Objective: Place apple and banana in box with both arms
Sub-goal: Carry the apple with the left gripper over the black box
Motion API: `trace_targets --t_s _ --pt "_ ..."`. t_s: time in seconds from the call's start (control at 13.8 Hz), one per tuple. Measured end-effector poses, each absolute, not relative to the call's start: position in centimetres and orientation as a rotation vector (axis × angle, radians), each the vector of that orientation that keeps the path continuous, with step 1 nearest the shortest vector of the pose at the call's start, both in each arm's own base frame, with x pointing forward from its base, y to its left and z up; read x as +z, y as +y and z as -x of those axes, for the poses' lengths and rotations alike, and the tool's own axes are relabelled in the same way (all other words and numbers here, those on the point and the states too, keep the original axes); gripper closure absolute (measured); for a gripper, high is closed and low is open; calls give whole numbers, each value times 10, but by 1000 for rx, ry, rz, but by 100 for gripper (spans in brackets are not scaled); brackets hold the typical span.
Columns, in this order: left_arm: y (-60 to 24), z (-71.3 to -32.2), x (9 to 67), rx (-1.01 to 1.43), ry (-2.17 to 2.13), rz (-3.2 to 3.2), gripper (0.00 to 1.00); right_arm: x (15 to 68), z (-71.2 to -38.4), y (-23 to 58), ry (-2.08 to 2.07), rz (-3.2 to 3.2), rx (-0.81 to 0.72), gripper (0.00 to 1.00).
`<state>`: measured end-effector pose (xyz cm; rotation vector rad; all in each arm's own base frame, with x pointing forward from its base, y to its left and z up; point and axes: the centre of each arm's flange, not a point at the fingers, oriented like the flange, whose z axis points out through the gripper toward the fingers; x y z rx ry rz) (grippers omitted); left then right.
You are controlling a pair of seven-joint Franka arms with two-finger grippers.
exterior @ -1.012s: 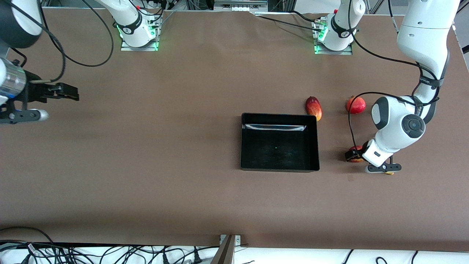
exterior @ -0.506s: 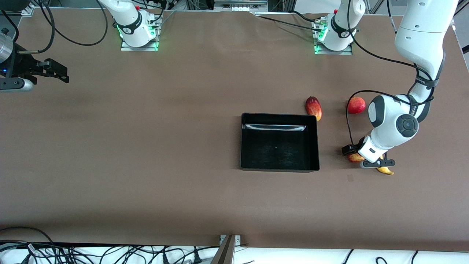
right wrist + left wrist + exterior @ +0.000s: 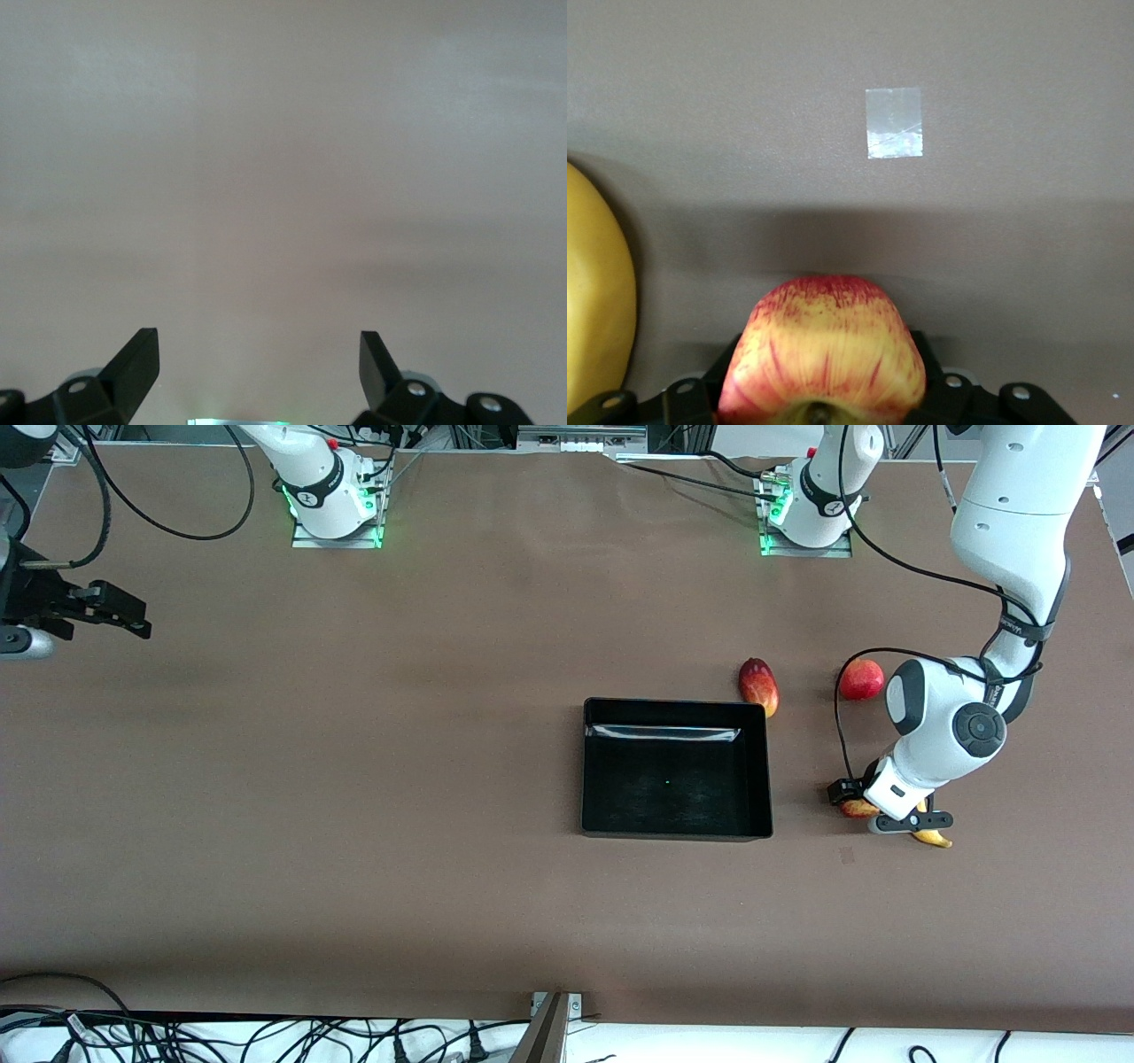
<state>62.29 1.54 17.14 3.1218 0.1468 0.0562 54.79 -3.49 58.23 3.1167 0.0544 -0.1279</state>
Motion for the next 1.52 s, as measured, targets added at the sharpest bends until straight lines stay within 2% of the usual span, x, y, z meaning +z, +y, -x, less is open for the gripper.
trace_targets --t_s 0.36,0.58,0.94,1.08,1.23,1.52 --pt "15 -624 173 63 175 -3120 32 586 -551 -32 49 -3150 -109 0" --pt "-5 -630 197 48 227 -3112 32 587 -550 -35 42 -3150 -109 0" --pt "-144 -623 319 -26 398 -3107 32 586 -547 -50 -4 -3152 -121 0" --pt "-208 -612 343 -28 470 -3107 32 587 -548 -44 13 -3153 -121 0" --pt "-252 -600 338 -35 539 -3103 32 587 -548 -35 41 -3153 -121 0" --pt "-314 -587 281 -96 596 -3129 32 586 -547 -33 44 -3153 -134 0"
